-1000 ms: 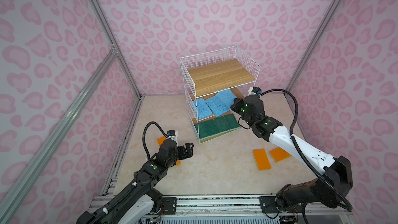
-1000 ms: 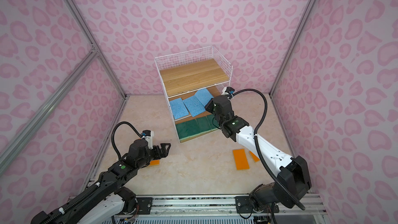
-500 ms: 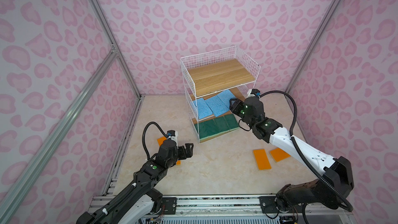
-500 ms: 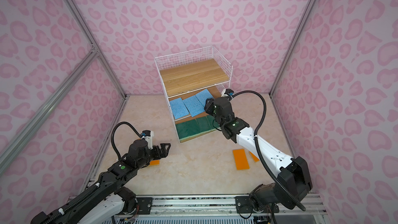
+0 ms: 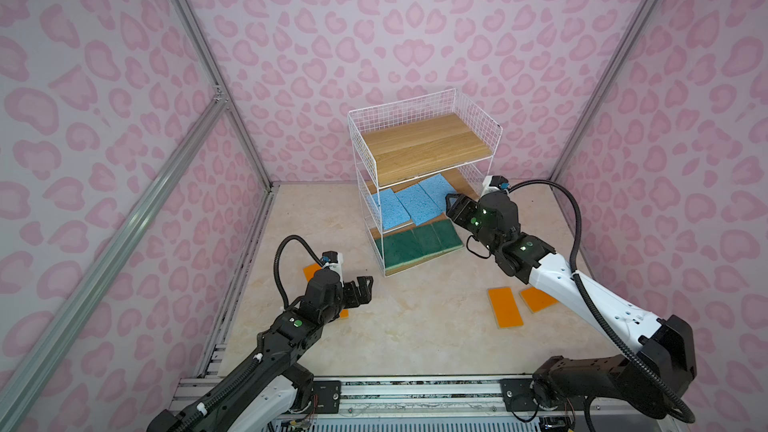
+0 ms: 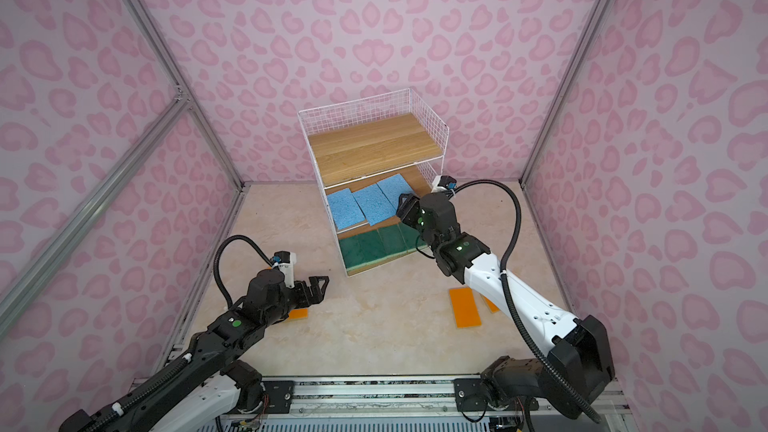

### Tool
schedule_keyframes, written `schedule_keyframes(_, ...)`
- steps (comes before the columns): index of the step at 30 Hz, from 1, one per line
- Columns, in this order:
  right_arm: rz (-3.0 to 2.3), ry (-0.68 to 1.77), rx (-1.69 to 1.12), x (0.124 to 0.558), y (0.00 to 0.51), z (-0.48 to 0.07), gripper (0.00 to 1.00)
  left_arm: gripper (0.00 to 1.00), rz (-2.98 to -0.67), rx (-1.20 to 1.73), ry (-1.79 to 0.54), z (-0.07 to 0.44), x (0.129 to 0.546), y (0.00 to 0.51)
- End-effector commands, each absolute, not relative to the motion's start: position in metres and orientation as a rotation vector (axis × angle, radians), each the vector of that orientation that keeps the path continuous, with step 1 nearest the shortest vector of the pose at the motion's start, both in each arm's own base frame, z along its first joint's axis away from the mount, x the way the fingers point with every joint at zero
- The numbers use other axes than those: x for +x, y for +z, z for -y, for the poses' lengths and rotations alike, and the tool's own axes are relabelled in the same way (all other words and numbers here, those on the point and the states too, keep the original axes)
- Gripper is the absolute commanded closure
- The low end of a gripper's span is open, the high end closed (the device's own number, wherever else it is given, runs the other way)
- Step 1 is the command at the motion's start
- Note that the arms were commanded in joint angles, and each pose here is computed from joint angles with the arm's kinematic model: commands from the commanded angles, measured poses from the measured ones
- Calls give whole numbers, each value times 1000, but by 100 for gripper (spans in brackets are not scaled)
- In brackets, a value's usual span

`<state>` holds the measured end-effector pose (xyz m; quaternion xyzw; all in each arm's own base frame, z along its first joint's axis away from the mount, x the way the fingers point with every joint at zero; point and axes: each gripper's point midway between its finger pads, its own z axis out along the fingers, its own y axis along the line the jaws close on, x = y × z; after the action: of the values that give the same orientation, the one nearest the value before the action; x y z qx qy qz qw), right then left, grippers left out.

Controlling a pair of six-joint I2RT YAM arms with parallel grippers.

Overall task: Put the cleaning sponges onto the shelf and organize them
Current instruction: 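Open the right gripper and withdraw it from the shelf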

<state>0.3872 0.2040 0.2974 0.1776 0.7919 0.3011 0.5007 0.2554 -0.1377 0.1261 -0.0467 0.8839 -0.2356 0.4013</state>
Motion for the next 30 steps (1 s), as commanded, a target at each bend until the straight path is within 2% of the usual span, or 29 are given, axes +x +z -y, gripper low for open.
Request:
schedule_keyframes(1, -1909, 784, 408, 382, 297, -211, 41, 3, -2203, -120, -597, 137, 259, 132)
schedule_keyframes(6, -1915, 827, 382, 372, 294, -221, 75, 3, -2204, -122, -592, 136, 259, 132)
schedule_keyframes(9, -1926, 858, 361, 370, 292, -233, 90, 3, -2204, -123, -594, 137, 259, 132)
schedule_keyframes(16, -1953, 898, 324, 370, 287, -255, 96, 3, -2202, -125, -591, 136, 259, 132)
schedule_keyframes(26, -1975, 908, 309, 373, 279, -267, 96, 3, -2201, -125, -588, 136, 259, 132)
schedule_keyframes(30, -1969, 906, 305, 372, 282, -266, 88, 3, -2199, -129, -579, 134, 260, 132)
